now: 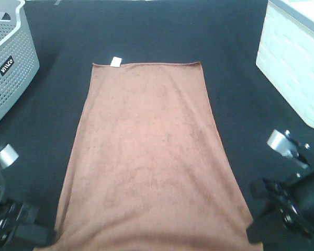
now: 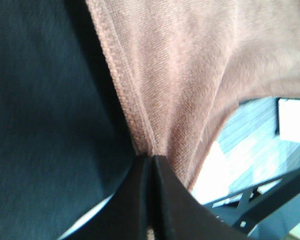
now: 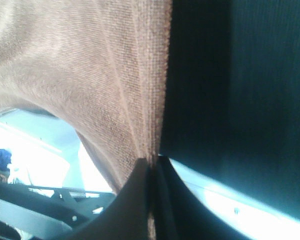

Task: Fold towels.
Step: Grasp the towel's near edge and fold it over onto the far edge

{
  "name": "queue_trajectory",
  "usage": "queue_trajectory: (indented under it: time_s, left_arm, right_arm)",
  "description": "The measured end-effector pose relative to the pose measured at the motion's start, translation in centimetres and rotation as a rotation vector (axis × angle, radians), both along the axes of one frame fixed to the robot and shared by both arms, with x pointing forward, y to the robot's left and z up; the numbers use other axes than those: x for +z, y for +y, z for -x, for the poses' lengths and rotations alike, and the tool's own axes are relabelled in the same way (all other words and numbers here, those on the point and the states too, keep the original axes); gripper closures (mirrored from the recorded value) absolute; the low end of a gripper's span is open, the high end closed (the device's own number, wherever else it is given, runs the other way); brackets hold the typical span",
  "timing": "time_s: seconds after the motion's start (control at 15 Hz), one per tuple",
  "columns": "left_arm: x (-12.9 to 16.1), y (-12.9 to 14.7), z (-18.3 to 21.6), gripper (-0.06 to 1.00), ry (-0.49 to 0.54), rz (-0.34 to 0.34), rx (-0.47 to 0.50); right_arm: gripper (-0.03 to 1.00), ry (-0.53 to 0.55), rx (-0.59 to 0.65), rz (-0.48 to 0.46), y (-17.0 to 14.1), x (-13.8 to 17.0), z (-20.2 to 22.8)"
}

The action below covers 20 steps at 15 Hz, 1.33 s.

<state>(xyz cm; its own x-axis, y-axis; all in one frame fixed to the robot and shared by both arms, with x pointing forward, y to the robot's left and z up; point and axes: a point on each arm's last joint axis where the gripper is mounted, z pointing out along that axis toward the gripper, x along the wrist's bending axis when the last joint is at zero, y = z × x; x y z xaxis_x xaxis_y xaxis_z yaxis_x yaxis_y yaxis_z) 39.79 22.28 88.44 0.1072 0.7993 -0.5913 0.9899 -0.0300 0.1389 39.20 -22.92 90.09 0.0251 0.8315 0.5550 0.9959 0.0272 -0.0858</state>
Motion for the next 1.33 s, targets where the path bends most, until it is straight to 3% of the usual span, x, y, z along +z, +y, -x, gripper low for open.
queue_trajectory:
  time_s: [0.27,0.53,0.8,1.13,1.33]
  left_arm:
    - [-0.1,0.2,0.6,0.94,0.008,-0.013,0.015]
    - [1.5,-0.3,-2.6,0.94,-0.086,0.010,0.047]
    - [5.0,-0.7,-8.7,0.94,-0.235,-0.016,0.101]
    - [5.5,-1.1,-17.1,0.94,-0.335,-0.094,0.143]
    - [6.0,-1.6,-24.1,0.94,-0.474,-0.125,0.172]
  right_arm:
    - [0.97,-0.025,-0.030,-0.006,0.0,0.3,0.3]
    - [0.97,-0.113,-0.024,0.004,0.1,1.4,-2.3]
    - [0.97,-0.241,-0.008,-0.032,1.3,4.8,-10.7]
    - [0.97,-0.315,0.029,-0.003,2.2,6.7,-20.0]
    - [0.97,-0.368,-0.002,0.044,2.5,6.7,-26.3]
